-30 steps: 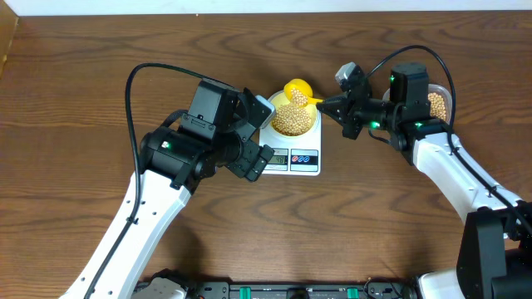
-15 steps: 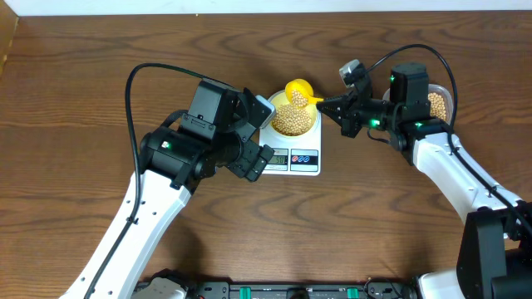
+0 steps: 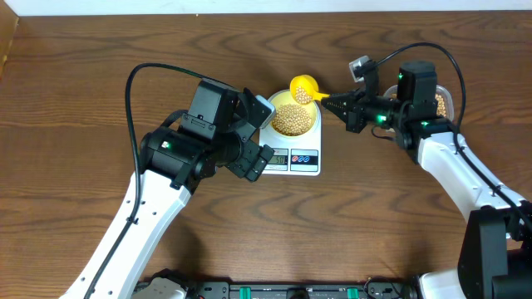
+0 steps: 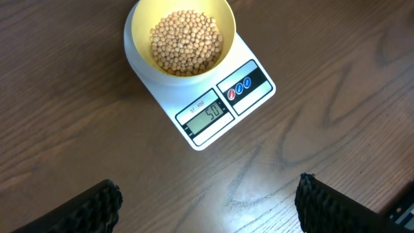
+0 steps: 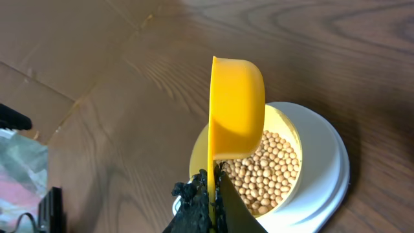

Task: Scoop item into bowl and weigh 50g on scale
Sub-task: 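Raise the scoop with the right gripper and move it back to the tub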

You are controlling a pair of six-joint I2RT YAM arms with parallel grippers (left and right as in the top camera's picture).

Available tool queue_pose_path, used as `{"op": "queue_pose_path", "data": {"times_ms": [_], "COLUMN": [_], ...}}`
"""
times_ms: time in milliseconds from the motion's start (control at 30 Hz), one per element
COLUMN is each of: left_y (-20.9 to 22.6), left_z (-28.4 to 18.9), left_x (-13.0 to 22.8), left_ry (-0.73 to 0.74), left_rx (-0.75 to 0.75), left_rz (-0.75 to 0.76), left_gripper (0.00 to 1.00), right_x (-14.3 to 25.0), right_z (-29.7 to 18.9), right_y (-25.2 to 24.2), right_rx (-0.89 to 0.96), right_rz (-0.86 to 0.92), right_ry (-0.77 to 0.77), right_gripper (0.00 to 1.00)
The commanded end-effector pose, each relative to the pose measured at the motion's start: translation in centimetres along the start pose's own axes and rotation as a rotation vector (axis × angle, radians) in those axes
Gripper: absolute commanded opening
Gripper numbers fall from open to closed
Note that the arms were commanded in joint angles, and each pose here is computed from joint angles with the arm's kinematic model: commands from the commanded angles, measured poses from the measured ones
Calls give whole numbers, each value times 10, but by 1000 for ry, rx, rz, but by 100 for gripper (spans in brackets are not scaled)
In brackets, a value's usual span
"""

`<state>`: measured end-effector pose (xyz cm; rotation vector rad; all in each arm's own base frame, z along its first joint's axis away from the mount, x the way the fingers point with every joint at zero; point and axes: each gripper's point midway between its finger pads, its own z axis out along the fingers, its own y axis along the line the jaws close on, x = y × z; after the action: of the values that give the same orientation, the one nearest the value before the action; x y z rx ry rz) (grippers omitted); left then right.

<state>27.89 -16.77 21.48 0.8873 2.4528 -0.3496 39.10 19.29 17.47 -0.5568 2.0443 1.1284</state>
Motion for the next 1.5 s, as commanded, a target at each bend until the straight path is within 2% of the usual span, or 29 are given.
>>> {"op": "queue_pose_path", "data": {"times_ms": [0, 433, 733, 967, 1467], "left_y": [-1, -1, -1, -1, -1], "left_z": [-2, -2, -2, -2, -2], "left_x": [1, 1, 1, 1, 1], "left_ry": [-2, -2, -2, -2, -2], "left_rx": [3, 3, 3, 3, 3], "left_rz": [14, 14, 14, 14, 14], "left_gripper": [88, 88, 88, 88, 88], "right_x": [0, -4, -22, -44, -52], "right_z": [-2, -2, -13, -50, -162], "right_y": [3, 4, -6, -35, -110], "right_rx": [-44, -48, -38, -10, 145], "right_rz": [39, 71, 212, 288, 367], "right_ry": [-3, -15, -79, -183, -371], "right_gripper": [1, 1, 1, 1, 1]}}
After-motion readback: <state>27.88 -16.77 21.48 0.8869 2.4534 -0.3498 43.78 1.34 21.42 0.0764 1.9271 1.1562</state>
